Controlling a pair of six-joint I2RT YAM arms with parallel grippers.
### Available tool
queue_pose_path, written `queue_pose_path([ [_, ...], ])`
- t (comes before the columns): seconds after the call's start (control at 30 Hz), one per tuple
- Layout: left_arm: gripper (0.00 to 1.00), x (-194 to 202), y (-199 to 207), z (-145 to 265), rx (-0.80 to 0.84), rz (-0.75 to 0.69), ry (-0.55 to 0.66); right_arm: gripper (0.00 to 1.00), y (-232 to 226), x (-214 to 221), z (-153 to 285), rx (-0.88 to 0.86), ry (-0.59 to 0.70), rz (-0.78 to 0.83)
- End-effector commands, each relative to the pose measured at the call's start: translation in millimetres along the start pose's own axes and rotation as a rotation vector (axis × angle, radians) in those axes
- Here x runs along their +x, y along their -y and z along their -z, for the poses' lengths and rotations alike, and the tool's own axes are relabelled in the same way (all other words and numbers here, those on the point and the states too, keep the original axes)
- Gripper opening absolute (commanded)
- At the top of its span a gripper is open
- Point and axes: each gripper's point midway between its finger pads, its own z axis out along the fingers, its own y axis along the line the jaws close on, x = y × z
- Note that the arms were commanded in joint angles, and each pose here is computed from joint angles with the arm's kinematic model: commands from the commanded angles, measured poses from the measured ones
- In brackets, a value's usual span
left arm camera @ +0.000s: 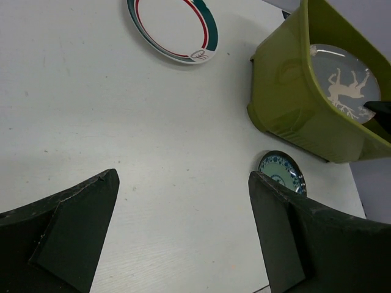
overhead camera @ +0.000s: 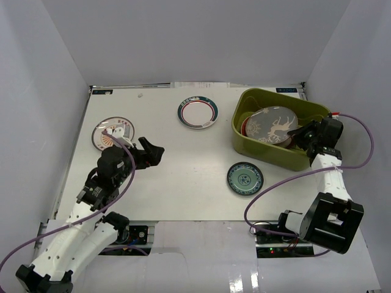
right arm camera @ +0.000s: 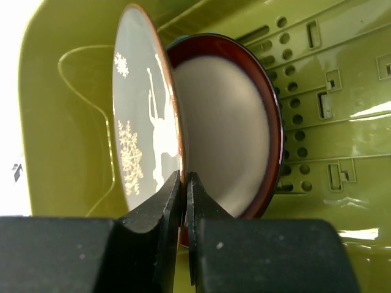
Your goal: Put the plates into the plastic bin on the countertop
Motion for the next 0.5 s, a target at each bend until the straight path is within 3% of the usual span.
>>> queue_pose_path([
  [0.0,0.98,-4,6,-4,0.016,0.067,0.022,0.12,-17,-22,0,-0.077,0.086,0.054],
  [0.13,0.98,2,-4,-19,-0.038,0.132,0.024,0.23,-5,-15,-2,-0.039,0.073,0.080],
  [0.17,0.98,6,-9,-23,-0.062,0.163,0.018,0.37,-3,-18,-1,-0.021,0.095,0.086],
  [0.23,0.98,10,-16,-33,-0.099,0.200,0.021,0.50,2,-20,2,-0.001,0.117,0.105],
  [0.27,0.98,11,-19,-36,-0.110,0.222,0.033,0.68,6,-21,8,0.031,0.131,0.109],
  [0.3,0.98,17,-25,-39,-0.132,0.253,0.038,0.75,6,-23,11,0.039,0.147,0.115],
  [0.37,0.98,18,-28,-47,-0.139,0.286,0.061,0.87,0,-30,19,0.028,0.181,0.134],
  [0.47,0.98,24,-40,-63,-0.204,0.319,0.063,0.96,-15,-31,28,-0.014,0.205,0.155],
])
